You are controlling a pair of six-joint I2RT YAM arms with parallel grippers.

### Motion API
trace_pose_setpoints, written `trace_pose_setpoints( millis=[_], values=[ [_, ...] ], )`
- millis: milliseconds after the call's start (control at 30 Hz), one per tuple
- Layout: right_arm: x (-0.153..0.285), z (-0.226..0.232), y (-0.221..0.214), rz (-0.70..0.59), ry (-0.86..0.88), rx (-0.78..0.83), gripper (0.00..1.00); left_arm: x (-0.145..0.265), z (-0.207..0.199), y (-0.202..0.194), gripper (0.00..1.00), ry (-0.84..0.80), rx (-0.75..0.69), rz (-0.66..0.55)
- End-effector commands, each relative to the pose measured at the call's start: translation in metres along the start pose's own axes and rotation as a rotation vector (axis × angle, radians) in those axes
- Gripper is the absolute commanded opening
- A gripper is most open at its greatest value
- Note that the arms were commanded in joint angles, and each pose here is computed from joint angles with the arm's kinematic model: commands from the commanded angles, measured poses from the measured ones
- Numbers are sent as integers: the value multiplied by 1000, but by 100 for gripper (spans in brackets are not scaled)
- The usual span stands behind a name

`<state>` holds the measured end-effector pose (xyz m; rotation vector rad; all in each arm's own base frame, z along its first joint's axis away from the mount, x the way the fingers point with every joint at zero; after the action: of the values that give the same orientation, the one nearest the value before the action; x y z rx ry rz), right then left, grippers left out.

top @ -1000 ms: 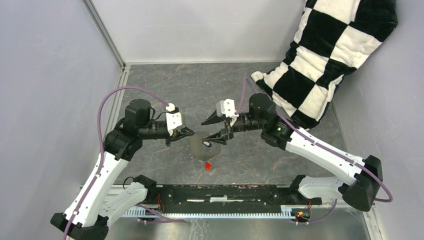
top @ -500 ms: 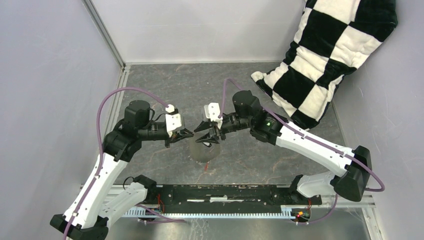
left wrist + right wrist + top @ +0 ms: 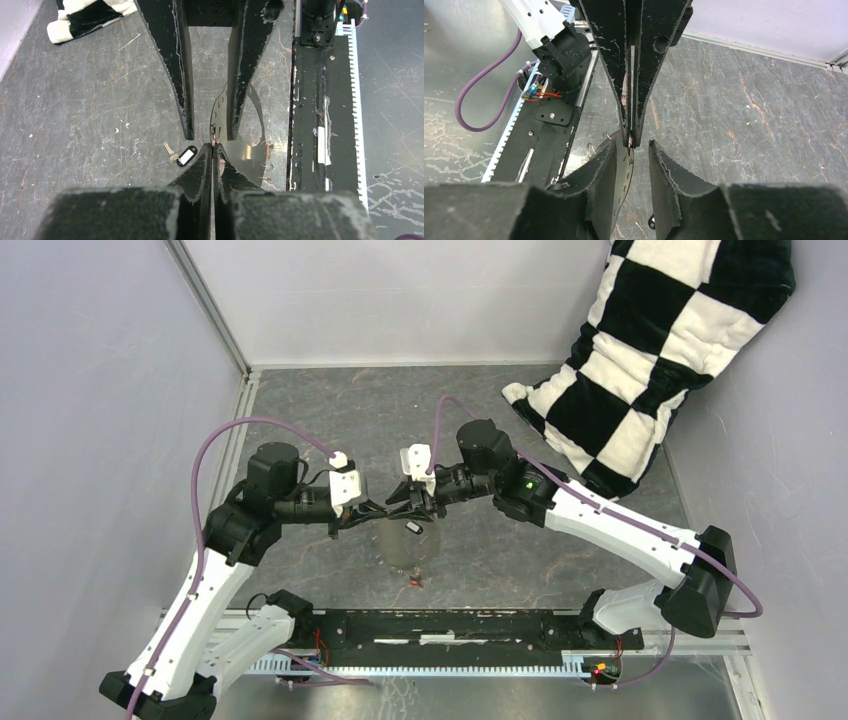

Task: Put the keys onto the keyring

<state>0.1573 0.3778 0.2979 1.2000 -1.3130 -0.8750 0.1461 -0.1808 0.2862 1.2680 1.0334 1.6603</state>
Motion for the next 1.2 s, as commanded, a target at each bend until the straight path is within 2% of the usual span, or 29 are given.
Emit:
trace_pose_setpoints(
  millis=[0, 267, 400, 467, 600, 667, 733, 833, 1000, 1167],
  values=[
    [0, -5, 28, -60, -7, 50, 34, 3, -1, 13, 2, -9, -59, -42],
    [-3, -6, 25, -67, -20, 34, 18, 2, -1, 12, 2, -13, -62, -42],
    [-4, -7, 21, -69, -36, 26, 1, 3, -2, 13, 2, -19, -63, -46],
    [-3, -9, 19, -69, -60, 25, 0, 3, -4, 16, 6, -26, -63, -55],
    [4, -13, 23, -87, -109, 41, 0, 7, -10, 20, 47, -38, -77, -67],
    [10, -11, 26, -101, -121, 43, 0, 12, -14, 19, 56, -43, -96, -53],
    [16, -10, 35, -149, -140, 63, 0, 16, -18, 20, 60, -44, -108, -38],
    [23, -7, 38, -182, -148, 61, 0, 20, -22, 19, 60, -46, -97, -20],
    [24, 2, 45, -236, -96, 39, 0, 14, -10, -6, 61, 14, -92, 39],
    [21, 16, 54, -300, 3, -7, 1, 6, 0, -4, 61, 46, -105, 0]
  ],
)
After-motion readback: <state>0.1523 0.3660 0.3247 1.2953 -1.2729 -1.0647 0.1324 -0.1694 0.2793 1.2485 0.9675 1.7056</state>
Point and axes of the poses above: each gripper's point midway between its finger pads, its own x axis back along the fingers, its own z axis along the line the jaws close on, y = z × x, the point moved 2 cm from there along x, back along the fingers, and after that the axes turned 2 degrees about -x, right-handed, at the moved point
